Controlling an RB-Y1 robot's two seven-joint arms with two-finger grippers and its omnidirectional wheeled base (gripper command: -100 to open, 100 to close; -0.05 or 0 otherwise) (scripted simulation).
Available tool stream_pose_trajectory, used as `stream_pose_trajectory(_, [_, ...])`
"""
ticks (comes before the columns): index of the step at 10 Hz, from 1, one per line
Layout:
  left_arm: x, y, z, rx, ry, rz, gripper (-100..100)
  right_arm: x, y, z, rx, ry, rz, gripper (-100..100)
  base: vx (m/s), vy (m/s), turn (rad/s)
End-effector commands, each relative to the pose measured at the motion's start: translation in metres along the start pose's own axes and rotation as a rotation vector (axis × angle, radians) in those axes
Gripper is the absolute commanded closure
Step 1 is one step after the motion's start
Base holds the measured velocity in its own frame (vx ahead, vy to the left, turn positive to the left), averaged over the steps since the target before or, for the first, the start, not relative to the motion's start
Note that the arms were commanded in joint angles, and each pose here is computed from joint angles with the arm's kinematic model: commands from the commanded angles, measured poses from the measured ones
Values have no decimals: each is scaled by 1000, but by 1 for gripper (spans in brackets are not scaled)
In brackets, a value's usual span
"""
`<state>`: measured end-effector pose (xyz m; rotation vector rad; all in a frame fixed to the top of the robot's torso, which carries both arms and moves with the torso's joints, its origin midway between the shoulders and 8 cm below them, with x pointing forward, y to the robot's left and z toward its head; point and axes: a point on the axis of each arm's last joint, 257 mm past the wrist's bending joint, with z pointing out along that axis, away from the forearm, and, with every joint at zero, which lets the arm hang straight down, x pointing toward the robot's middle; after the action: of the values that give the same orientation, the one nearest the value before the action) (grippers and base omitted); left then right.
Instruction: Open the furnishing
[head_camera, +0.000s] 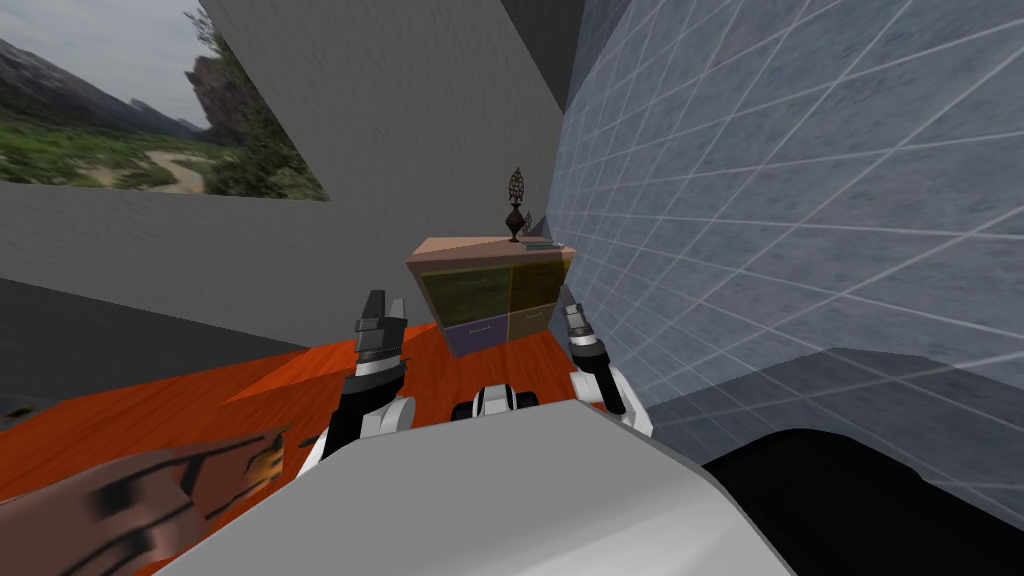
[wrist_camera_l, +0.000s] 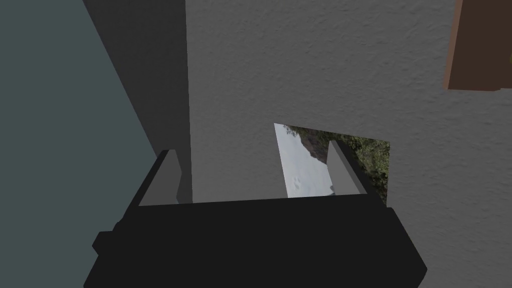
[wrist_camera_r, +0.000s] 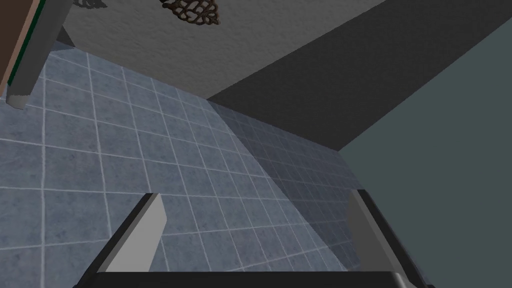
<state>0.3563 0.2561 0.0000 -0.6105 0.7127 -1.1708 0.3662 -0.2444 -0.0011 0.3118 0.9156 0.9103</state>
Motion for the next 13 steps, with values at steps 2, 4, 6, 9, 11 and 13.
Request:
stream_pose_trajectory(2, [0, 0, 0, 0, 0, 0, 0, 5, 4, 1, -31, 22, -106, -100, 36, 50, -30])
stream_pose_trajectory(4, [0, 0, 0, 0, 0, 0, 0, 8, 6, 1, -52, 34, -175, -100, 49, 61, -34])
stream_pose_trajectory(6, [0, 0, 0, 0, 0, 0, 0, 11, 9, 2, -74, 44, -247, -100, 46, 79, -35])
stream_pose_trajectory(9, [0, 0, 0, 0, 0, 0, 0, 19, 12, 2, -116, 61, -377, -100, 44, 79, -42])
stream_pose_trajectory(11, [0, 0, 0, 0, 0, 0, 0, 23, 14, 2, -137, 67, -451, -100, 60, 83, -34])
stream_pose_trajectory(13, [0, 0, 0, 0, 0, 0, 0, 28, 14, 1, -158, 73, -527, -100, 59, 82, -48])
